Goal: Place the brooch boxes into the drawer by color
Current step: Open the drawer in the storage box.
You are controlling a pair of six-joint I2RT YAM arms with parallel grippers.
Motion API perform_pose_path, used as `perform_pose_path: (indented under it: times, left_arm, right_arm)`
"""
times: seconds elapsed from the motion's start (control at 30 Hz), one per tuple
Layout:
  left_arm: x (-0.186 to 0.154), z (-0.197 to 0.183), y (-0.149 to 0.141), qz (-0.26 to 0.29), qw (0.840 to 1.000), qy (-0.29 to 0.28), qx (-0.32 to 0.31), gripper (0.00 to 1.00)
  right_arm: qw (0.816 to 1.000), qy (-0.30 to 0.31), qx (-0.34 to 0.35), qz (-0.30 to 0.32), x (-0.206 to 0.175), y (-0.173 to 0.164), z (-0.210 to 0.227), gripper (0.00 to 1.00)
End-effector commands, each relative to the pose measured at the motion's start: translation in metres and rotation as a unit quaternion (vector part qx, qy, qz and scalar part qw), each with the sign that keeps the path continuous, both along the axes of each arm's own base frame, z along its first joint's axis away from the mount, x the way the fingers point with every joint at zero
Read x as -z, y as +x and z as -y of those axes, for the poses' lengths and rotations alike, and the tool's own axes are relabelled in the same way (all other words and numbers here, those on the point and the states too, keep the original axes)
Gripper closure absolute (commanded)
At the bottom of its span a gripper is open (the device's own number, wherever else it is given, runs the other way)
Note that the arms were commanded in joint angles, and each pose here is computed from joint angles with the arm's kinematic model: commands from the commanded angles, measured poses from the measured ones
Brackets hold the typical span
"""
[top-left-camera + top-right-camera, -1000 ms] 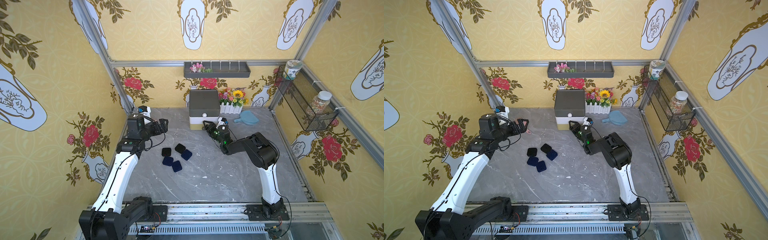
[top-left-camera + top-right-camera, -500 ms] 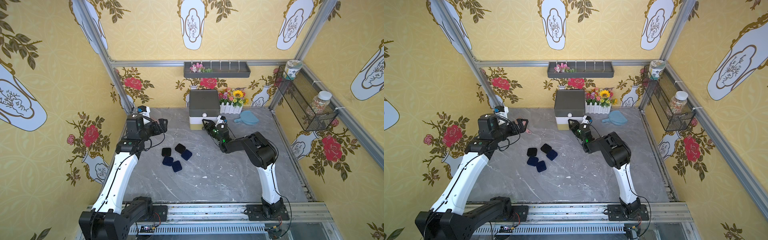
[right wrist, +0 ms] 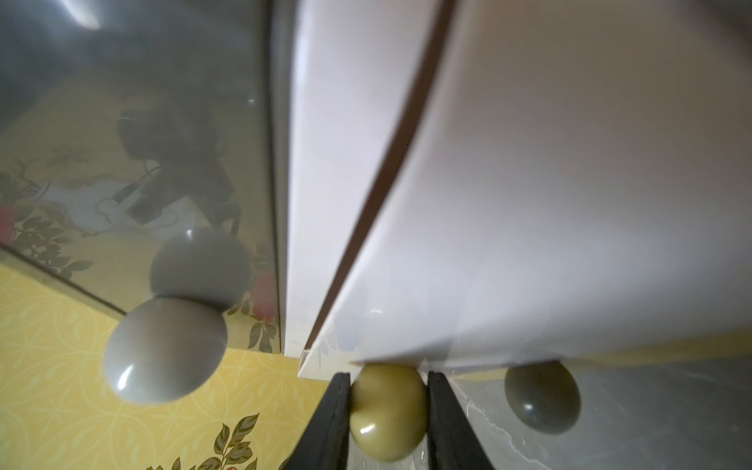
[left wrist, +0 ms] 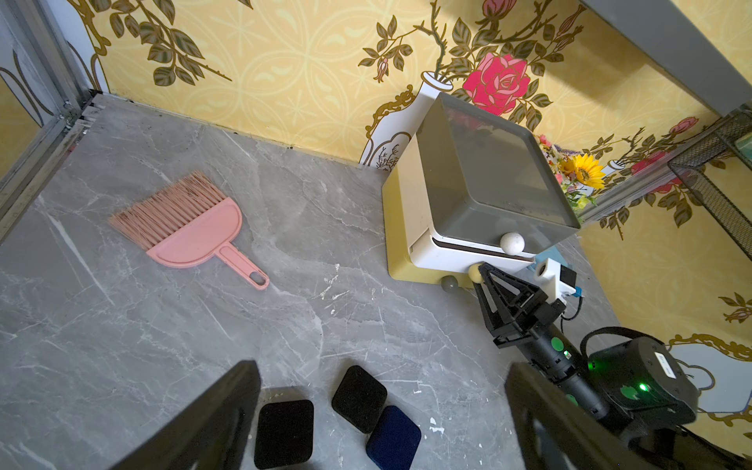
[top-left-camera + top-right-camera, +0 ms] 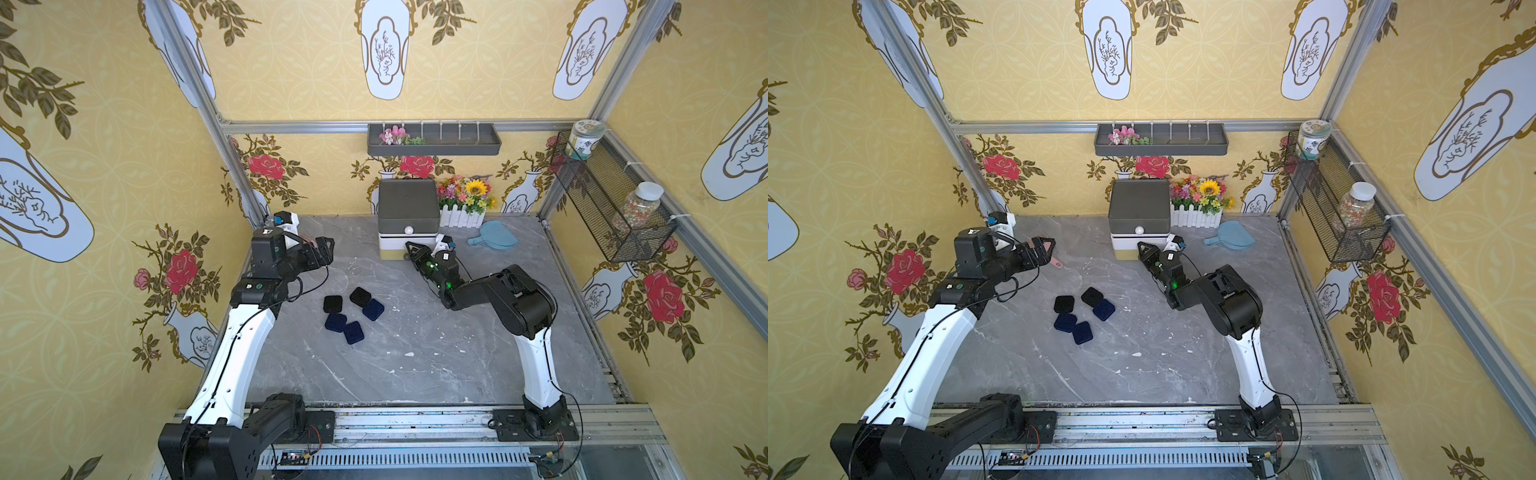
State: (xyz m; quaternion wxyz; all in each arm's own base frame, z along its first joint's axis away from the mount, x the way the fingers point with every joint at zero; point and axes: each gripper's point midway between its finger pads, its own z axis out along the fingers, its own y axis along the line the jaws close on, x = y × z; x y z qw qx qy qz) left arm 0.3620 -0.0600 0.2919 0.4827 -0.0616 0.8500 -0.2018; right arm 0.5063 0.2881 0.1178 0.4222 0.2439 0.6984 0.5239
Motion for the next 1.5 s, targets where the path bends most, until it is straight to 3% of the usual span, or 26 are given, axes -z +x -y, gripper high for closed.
perform_pose_path:
  times: [0.0,0.67,1.0,1.47]
  left_arm:
    - [-0.002,0.002,0.003,0.011,1.000,-0.002,0.005,0.00]
    - [0.001,0.001,0.004,0.009,1.000,-0.004,0.004,0.00]
    - [0.002,0.001,0.003,0.009,1.000,-0.003,0.003,0.00]
    - [0.001,0.000,0.003,0.010,1.000,-0.002,0.002,0.00]
  right_arm:
    - [1.000,0.009,0.001,0.018,-0.012,-0.007,0.002,0.78]
    - [0.999,0.000,-0.020,0.027,-0.030,-0.077,-0.003,0.77]
    - [0.999,-0.013,-0.039,0.019,-0.017,-0.106,-0.014,0.76]
    - [0.998,-0.018,-0.060,0.004,-0.004,-0.119,-0.016,0.72]
